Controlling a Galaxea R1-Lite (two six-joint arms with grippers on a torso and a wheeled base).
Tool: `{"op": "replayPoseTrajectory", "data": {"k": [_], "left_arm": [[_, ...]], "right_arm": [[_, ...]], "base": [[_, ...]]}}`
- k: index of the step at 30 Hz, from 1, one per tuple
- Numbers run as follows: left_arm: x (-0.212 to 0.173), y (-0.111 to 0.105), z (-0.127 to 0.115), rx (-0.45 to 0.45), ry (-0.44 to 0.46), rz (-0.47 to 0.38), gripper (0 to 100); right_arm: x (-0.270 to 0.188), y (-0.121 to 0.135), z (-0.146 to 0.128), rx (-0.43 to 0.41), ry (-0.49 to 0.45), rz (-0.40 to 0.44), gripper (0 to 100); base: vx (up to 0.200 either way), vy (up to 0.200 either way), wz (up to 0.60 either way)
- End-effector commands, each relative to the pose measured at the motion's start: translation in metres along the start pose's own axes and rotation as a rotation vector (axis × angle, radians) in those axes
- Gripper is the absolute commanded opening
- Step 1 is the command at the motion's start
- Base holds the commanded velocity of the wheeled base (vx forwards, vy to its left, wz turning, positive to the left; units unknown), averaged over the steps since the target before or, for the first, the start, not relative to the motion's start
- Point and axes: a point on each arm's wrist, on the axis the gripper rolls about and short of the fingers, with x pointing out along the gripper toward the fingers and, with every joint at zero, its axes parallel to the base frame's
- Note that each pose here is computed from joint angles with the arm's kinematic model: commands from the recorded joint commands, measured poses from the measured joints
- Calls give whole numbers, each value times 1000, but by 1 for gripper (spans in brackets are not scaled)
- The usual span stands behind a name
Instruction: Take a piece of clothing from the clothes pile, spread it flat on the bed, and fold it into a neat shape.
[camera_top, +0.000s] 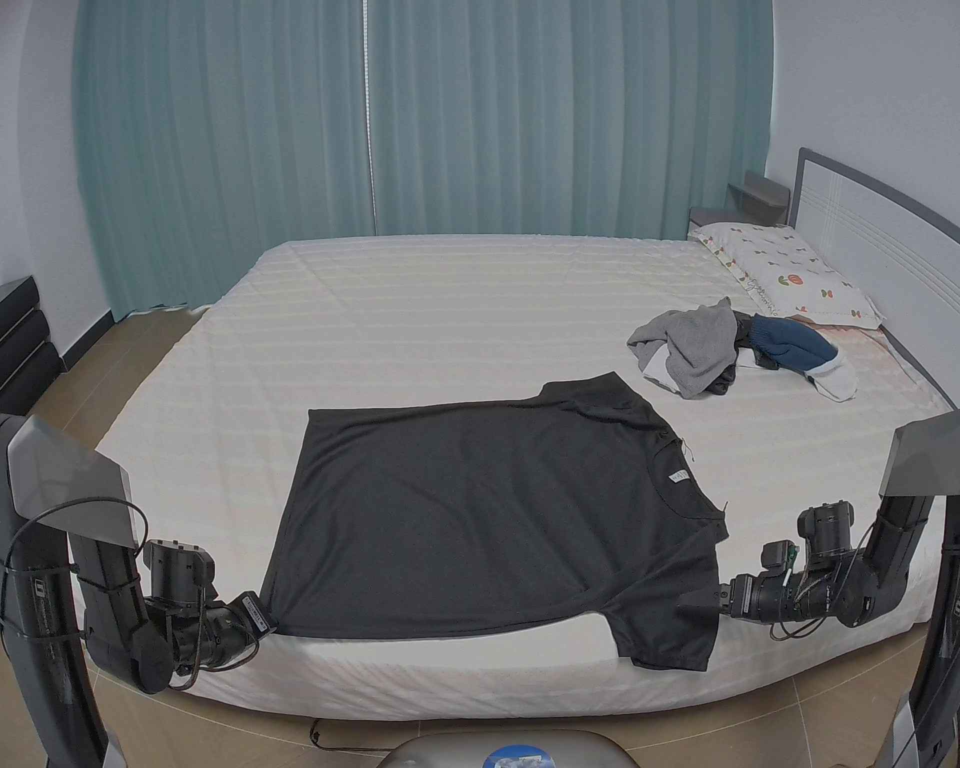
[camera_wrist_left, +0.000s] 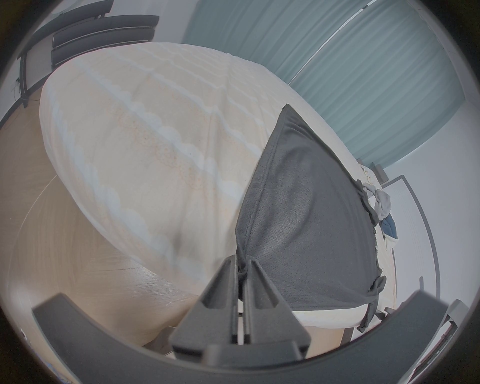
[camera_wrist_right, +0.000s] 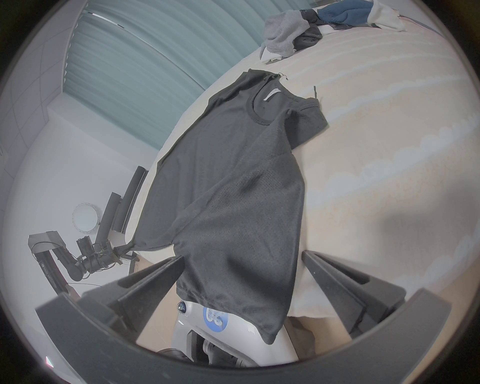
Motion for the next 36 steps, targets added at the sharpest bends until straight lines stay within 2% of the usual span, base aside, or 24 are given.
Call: {"op": "replayPoseTrajectory", "data": {"k": [1, 12, 19, 26, 36], "left_arm": [[0, 0, 0, 0, 2, 1, 0], [0, 0, 0, -3, 1, -1, 0], [0, 0, 0, -1, 1, -1, 0], [-5, 0, -1, 17, -9, 8, 0], [-17, 6, -8, 82, -10, 12, 0]], "right_arm": [[6, -4, -4, 4, 13, -7, 0], [-14, -13, -11, 36, -13, -49, 0], [-34, -7, -14, 45, -31, -45, 0], [-44, -1, -37, 32, 36, -52, 0], [-57, 4, -54, -6, 39, -17, 0]], "base": [[0, 0, 0], [0, 0, 0], [0, 0, 0], [0, 0, 0], [0, 0, 0]]}}
